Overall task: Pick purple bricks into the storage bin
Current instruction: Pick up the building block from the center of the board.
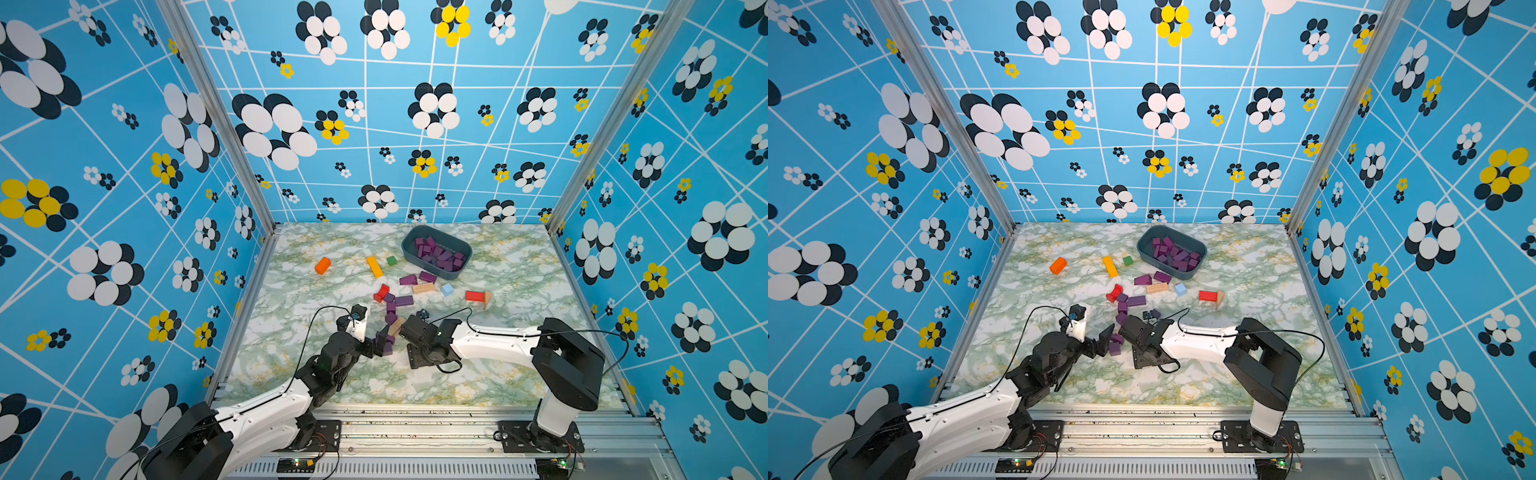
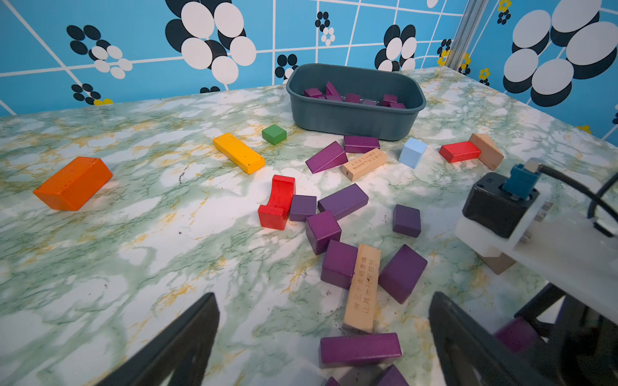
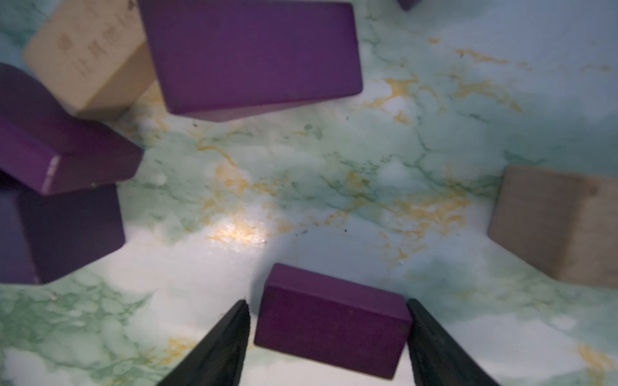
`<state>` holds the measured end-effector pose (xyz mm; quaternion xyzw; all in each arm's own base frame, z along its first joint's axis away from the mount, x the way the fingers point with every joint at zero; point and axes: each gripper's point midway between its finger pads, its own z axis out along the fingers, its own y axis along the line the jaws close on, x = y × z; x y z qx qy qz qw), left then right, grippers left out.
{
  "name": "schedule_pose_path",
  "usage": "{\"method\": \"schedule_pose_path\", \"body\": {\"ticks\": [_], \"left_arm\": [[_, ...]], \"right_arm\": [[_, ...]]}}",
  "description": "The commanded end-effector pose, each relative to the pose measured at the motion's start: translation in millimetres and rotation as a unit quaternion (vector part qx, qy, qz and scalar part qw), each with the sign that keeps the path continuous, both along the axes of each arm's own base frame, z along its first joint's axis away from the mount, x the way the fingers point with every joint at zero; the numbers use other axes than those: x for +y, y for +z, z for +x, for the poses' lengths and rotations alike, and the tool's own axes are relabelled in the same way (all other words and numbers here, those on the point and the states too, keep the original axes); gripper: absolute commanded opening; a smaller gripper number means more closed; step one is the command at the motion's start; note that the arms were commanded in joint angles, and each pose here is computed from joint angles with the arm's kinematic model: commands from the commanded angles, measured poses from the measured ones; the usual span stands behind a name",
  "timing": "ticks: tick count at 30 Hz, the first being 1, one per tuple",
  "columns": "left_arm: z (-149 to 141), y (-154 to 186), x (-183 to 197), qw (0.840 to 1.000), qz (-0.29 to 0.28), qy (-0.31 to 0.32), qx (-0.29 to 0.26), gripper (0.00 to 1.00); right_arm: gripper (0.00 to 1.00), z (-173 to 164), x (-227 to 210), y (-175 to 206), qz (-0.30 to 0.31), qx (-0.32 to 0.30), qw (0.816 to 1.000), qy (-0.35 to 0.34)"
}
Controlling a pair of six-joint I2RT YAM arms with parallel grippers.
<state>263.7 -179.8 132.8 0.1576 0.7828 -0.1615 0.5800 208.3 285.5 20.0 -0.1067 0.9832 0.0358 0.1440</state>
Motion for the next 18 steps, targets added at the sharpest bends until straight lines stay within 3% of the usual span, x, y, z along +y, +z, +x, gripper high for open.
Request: {"method": "schedule_pose_path", "body": {"ticks": [1,4,7,13,18], "left_arm": [[4,6,-1,1.000,-0.007,0.009,-0.004,1.00],[4,5,0,1.000,-0.006,0.010,-0.002,1.00],[5,4,0,1.000,-0.005,0.011,-0.001,0.99],[5,2,0,1.000,-0.004,0.013,0.003,0.99],[6,1,1,1.000,-0.004,0.015,0.004,0.99]], "right_arm": [[0.74,-2,-12,-14,-0.043,0.011,0.999,0.008],[0.70,0,-11,-15,-0.041,0.011,0.999,0.007],[0.59,1,-13,-14,-0.039,0.009,0.999,0.004],[0.56,7,-16,-7,-0.019,-0.005,1.000,-0.004],[0.53,16,-6,6,0.046,-0.008,0.999,-0.002]]}}
